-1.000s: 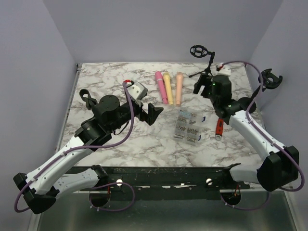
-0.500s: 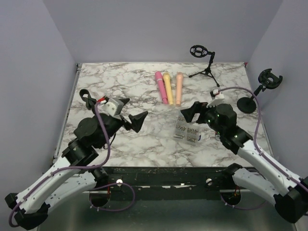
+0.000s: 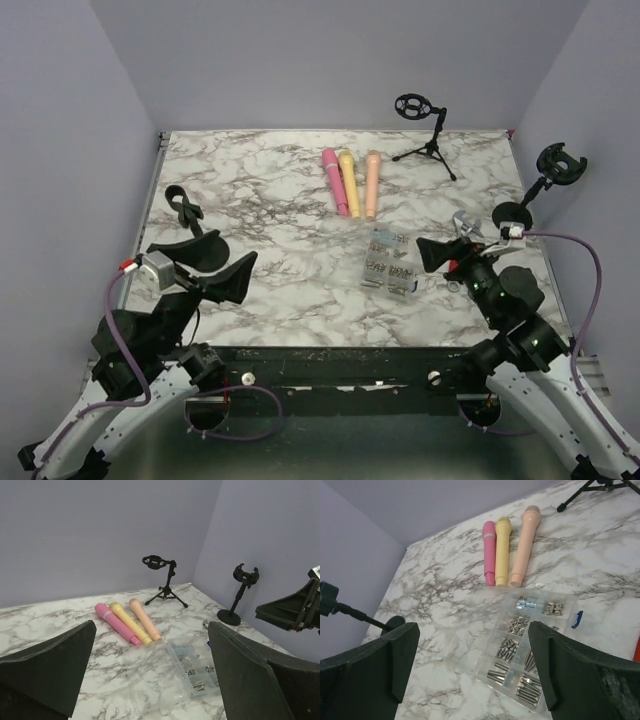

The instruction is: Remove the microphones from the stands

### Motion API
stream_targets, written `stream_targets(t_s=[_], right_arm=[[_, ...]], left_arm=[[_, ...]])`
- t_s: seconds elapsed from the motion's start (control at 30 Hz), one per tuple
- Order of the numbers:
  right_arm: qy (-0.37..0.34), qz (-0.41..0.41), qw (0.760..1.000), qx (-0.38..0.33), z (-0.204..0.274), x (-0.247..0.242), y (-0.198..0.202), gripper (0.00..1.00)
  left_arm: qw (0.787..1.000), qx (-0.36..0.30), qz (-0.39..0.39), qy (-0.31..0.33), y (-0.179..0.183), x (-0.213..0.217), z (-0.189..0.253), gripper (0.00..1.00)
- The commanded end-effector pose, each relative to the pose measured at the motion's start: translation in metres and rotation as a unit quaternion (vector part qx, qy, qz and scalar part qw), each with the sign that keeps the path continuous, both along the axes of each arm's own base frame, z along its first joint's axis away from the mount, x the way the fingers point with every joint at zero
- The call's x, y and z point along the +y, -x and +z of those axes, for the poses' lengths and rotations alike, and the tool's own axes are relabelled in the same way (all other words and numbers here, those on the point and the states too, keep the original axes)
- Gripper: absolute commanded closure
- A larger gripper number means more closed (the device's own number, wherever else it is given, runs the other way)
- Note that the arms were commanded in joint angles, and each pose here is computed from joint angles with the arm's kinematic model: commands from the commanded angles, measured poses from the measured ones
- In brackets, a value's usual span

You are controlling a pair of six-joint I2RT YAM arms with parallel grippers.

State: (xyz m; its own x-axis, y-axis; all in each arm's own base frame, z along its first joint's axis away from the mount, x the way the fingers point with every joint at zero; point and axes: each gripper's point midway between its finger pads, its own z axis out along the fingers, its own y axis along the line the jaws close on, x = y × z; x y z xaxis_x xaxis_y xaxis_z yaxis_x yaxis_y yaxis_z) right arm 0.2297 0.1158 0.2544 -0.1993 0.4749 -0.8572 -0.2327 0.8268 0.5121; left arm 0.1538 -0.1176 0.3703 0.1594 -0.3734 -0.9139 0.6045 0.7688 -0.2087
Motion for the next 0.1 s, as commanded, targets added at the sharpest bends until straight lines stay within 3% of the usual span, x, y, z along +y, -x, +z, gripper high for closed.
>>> stream_targets(t_s=[0.0,0.07], right_arm=[[-0.007,-0.024,0.999,0.022,-0.0016,-0.0149,0.0124,0.0],[-0.009,-0.022,1.0,0.011,0.0075,-0.0172,0.0165,0.0]], left_arm=[[0.999,0.034,0.011,0.013,0.0002,0.0081,-0.0139,0.01],[0.999,0.034,0.003,0.02,0.0039,0.0081,-0.0133,0.01]])
